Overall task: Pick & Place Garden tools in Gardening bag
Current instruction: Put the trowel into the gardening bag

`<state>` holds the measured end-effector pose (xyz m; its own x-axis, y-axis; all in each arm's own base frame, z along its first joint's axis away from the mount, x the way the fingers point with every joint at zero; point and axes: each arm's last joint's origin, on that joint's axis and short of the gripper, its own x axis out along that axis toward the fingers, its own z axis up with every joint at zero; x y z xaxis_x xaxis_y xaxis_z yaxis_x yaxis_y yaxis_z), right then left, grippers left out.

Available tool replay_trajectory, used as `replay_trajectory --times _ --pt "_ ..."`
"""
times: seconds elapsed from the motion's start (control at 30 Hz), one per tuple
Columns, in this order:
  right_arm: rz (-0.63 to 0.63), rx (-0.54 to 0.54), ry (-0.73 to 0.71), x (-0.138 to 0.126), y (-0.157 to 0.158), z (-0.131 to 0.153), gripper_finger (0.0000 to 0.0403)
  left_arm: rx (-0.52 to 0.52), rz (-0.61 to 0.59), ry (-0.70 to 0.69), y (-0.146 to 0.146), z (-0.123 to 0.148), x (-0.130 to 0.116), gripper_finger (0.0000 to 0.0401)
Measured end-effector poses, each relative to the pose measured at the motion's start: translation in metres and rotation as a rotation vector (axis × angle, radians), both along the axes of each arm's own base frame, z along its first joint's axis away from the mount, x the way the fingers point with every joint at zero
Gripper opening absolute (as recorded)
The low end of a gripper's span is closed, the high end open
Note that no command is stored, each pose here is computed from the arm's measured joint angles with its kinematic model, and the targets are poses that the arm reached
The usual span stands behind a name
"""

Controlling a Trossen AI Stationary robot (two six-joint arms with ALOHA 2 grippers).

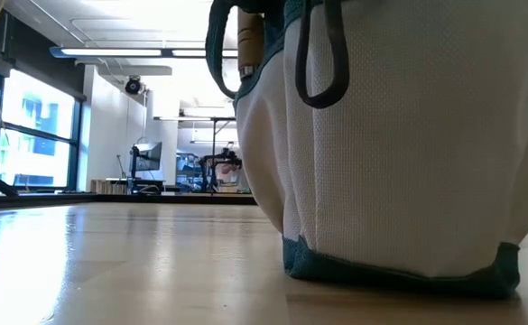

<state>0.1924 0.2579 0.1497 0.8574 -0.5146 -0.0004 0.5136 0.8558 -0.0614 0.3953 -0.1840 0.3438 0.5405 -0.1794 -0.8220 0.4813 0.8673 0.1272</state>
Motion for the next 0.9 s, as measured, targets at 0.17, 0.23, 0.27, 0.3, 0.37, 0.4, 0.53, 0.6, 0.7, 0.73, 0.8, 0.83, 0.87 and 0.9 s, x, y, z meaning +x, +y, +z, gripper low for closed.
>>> replay_trajectory --times 0.17,0.23,0.27,0.3,0.37,0.4,0.53,0.6,0.7,0.73,0.8,0.83,0.87,0.9 --pt "0.057 0.052 -0.032 0.000 0.002 0.005 0.0275 -0.001 -0.002 -0.012 0.000 0.001 0.001 0.0000" --pt "0.101 0.069 -0.046 0.000 0.003 0.008 0.0275 0.005 -0.010 -0.014 0.000 0.001 0.001 0.0000" --pt "0.120 0.073 -0.053 0.000 0.004 0.010 0.0275 0.014 -0.013 -0.012 0.000 0.001 0.000 0.0000" --pt "0.134 0.079 -0.060 0.000 0.004 0.012 0.0275 0.021 -0.009 -0.016 0.001 0.002 0.001 0.0000" --pt "0.154 0.076 -0.068 -0.001 0.004 0.015 0.0275 0.036 0.004 -0.030 0.001 0.003 0.001 0.0000" --pt "0.163 0.070 -0.069 -0.001 0.005 0.016 0.0275 0.050 0.012 -0.036 0.002 0.003 0.001 0.0000" --pt "0.163 0.055 -0.064 -0.003 0.005 0.018 0.0275 0.085 0.033 -0.051 0.003 0.004 0.002 0.0000" --pt "0.165 0.055 -0.064 -0.003 0.006 0.018 0.0275 0.086 0.033 -0.048 0.004 0.009 0.000 0.0000" --pt "0.176 0.056 -0.067 -0.004 0.006 0.018 0.0275 0.076 0.040 -0.072 0.005 0.019 -0.003 0.0000" --pt "0.195 0.058 -0.070 -0.004 0.007 0.018 0.0275 0.080 0.045 -0.078 0.005 0.021 -0.003 0.0000" --pt "0.259 0.063 -0.086 -0.004 0.009 0.019 0.0275 0.093 0.055 -0.084 0.006 0.024 -0.004 0.0000" --pt "0.290 0.072 -0.099 -0.005 0.010 0.021 0.0275 0.092 0.057 -0.089 0.007 0.027 -0.004 0.0000" --pt "0.313 0.086 -0.114 -0.005 0.011 0.022 0.0275 0.088 0.059 -0.099 0.007 0.030 -0.005 0.0000" --pt "0.324 0.102 -0.128 -0.005 0.011 0.023 0.0275 0.084 0.060 -0.106 0.007 0.032 -0.005 0.0000"
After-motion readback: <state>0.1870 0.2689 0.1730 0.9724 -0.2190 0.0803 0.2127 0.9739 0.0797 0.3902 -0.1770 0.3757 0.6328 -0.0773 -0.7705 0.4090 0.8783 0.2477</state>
